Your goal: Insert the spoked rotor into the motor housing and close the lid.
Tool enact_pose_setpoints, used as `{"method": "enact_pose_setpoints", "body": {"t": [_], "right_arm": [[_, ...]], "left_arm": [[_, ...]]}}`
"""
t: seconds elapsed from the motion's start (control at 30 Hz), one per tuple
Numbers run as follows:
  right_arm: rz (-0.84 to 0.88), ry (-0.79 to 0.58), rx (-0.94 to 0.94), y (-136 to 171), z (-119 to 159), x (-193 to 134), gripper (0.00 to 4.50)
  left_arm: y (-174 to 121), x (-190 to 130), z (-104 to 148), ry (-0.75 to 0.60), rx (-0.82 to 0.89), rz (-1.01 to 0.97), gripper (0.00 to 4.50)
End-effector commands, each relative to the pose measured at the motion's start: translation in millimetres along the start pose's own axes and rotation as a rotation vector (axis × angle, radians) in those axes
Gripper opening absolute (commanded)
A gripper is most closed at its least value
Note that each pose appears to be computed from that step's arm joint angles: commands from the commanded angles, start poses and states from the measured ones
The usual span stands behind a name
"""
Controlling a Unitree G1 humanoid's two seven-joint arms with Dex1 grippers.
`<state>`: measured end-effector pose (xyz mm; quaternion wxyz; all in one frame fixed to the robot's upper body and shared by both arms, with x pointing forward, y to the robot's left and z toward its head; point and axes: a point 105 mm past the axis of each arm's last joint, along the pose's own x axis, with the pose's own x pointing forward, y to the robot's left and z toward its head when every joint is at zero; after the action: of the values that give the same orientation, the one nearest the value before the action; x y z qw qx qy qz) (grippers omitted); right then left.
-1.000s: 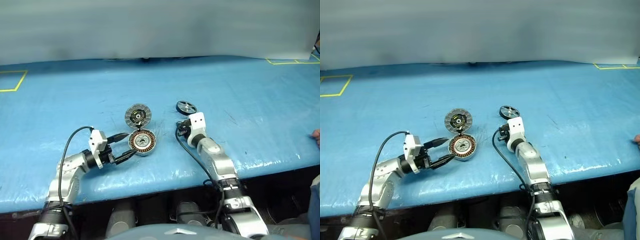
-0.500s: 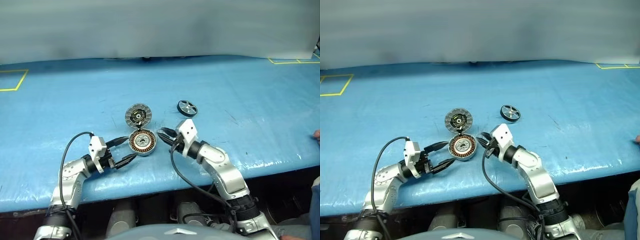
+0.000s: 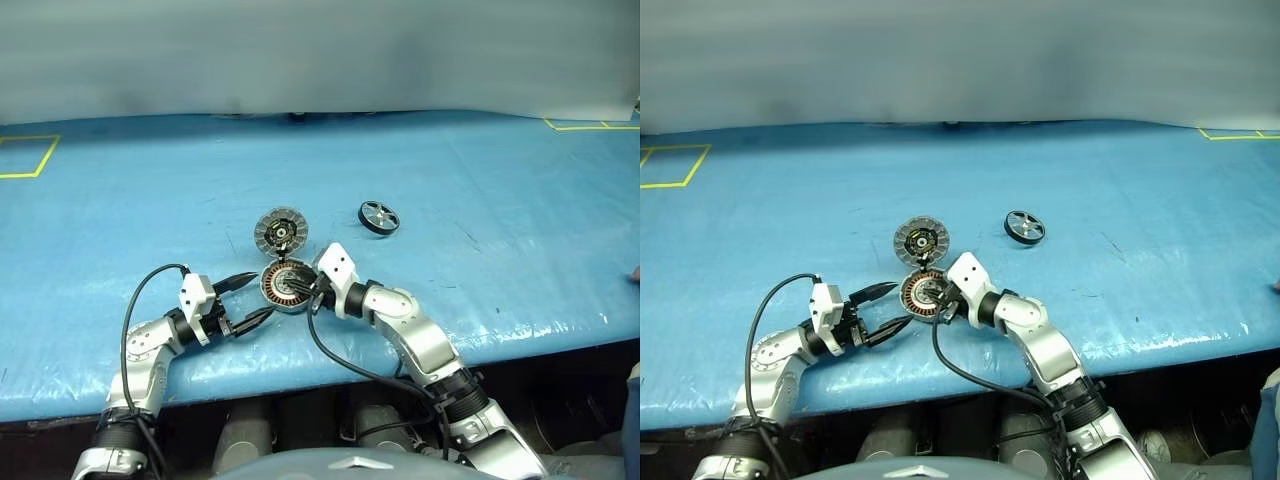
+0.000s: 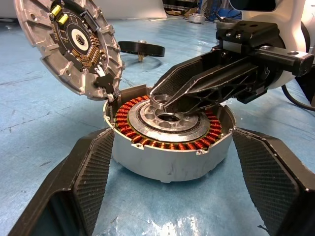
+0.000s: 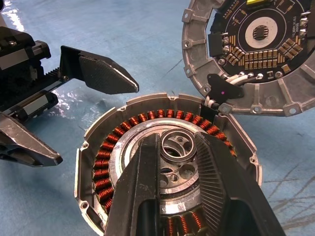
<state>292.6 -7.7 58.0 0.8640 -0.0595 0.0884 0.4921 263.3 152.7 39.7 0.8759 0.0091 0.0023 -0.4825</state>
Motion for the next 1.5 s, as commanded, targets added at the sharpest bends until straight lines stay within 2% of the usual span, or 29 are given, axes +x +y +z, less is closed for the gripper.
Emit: {"method": "enact_pose_setpoints", "body": {"t": [0.03, 0.47, 0.77, 0.83, 0.9, 1.23, 1.5], "right_arm": [[0.015, -0.016, -0.017, 2, 7, 1, 0.67], [0.057, 0.001, -0.023, 12, 5, -1, 0.67], [0.019, 0.027, -0.025, 6, -1, -1, 0.67], [0.03, 0.027, -0.041, 8, -1, -1, 1.4], [0.038, 0.009, -0.046, 9, 3, -1, 1.92], [0.083, -0.058, -0.013, 18, 16, -1, 1.92], [0.017, -0.09, 0.0, 7, 20, 2, 1.92]], "left_arm": [[1, -1, 9, -0.029, 0.033, 0.005, 4.1], [2, 1, 7, -0.017, 0.029, 0.006, 4.1], [2, 1, 6, -0.01, 0.031, 0.008, 4.1], [1, 1, 5, -0.009, 0.031, 0.008, 4.1], [1, 1, 5, -0.007, 0.026, 0.007, 4.1], [-1, 0, 1, 0.001, 0.018, 0.008, 4.1], [-4, 1, -1, 0.008, 0.001, -0.003, 4.1]]}}
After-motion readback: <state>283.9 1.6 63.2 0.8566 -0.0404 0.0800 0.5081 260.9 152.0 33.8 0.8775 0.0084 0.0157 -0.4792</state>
